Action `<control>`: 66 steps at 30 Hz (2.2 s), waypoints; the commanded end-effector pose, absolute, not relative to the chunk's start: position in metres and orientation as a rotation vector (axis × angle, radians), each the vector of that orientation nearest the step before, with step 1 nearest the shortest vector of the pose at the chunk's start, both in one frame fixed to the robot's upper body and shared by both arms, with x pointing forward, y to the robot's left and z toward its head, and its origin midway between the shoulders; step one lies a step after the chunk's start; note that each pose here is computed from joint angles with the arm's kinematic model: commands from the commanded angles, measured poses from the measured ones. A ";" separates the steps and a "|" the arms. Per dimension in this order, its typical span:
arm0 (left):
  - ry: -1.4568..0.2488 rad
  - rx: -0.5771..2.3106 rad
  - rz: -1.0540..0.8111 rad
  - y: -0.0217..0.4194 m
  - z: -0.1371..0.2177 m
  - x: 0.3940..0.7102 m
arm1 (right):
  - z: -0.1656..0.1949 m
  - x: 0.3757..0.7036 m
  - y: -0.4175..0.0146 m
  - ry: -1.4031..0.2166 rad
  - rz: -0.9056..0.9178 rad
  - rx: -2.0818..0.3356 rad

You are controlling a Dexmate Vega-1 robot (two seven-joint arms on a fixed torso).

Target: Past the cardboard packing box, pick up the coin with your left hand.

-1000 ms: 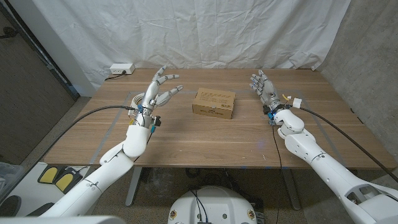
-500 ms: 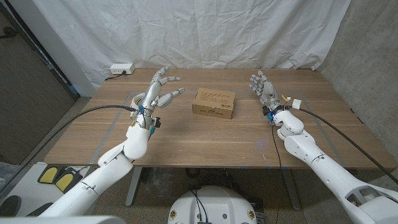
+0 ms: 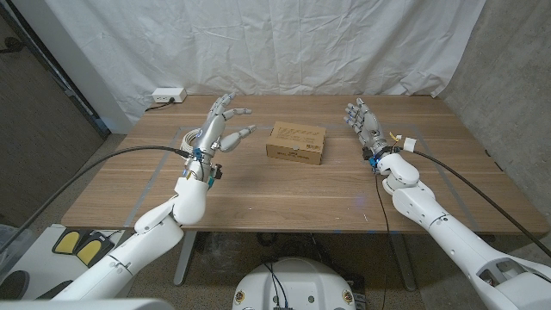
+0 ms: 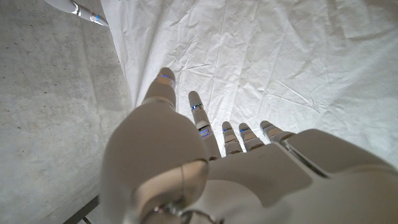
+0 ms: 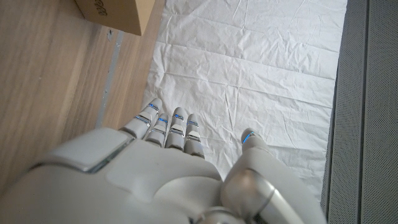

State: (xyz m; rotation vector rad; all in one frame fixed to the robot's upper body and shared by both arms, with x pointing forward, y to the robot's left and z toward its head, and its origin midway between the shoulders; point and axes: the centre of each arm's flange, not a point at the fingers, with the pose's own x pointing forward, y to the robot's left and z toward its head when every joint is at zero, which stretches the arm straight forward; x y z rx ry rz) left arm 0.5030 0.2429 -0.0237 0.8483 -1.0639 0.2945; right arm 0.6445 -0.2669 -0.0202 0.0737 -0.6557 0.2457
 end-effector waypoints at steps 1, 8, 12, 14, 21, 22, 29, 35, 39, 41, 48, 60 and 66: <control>-1.107 1.004 0.386 0.229 -0.021 0.489 | -0.021 0.646 -0.267 -0.659 0.250 0.084; -1.115 1.069 0.426 0.223 -0.023 0.490 | -0.020 0.647 -0.268 -0.660 0.257 0.091; -1.115 1.092 0.437 0.220 -0.024 0.490 | -0.020 0.648 -0.269 -0.665 0.269 0.106; -1.118 1.099 0.442 0.219 -0.025 0.489 | -0.019 0.647 -0.269 -0.672 0.265 0.101; -1.113 1.164 0.453 0.212 -0.023 0.483 | -0.015 0.645 -0.270 -0.690 0.267 0.102; -1.111 1.173 0.455 0.211 -0.023 0.482 | -0.014 0.644 -0.271 -0.694 0.267 0.101; -1.115 1.240 0.484 0.203 -0.024 0.476 | -0.008 0.641 -0.271 -0.709 0.274 0.083; -1.077 1.313 0.516 0.189 -0.029 0.475 | -0.003 0.634 -0.274 -0.721 0.279 0.060; -1.096 1.366 0.548 0.182 -0.036 0.473 | -0.001 0.630 -0.279 -0.724 0.285 0.055; -1.099 1.382 0.573 0.182 -0.037 0.471 | 0.000 0.627 -0.281 -0.731 0.290 0.066; -1.073 1.364 0.557 0.183 -0.038 0.478 | -0.001 0.614 -0.287 -0.737 0.289 0.068; -1.049 1.409 0.580 0.175 -0.047 0.488 | -0.002 0.607 -0.295 -0.707 0.259 0.060; -1.039 1.409 0.569 0.169 -0.048 0.494 | -0.002 0.608 -0.296 -0.697 0.256 0.060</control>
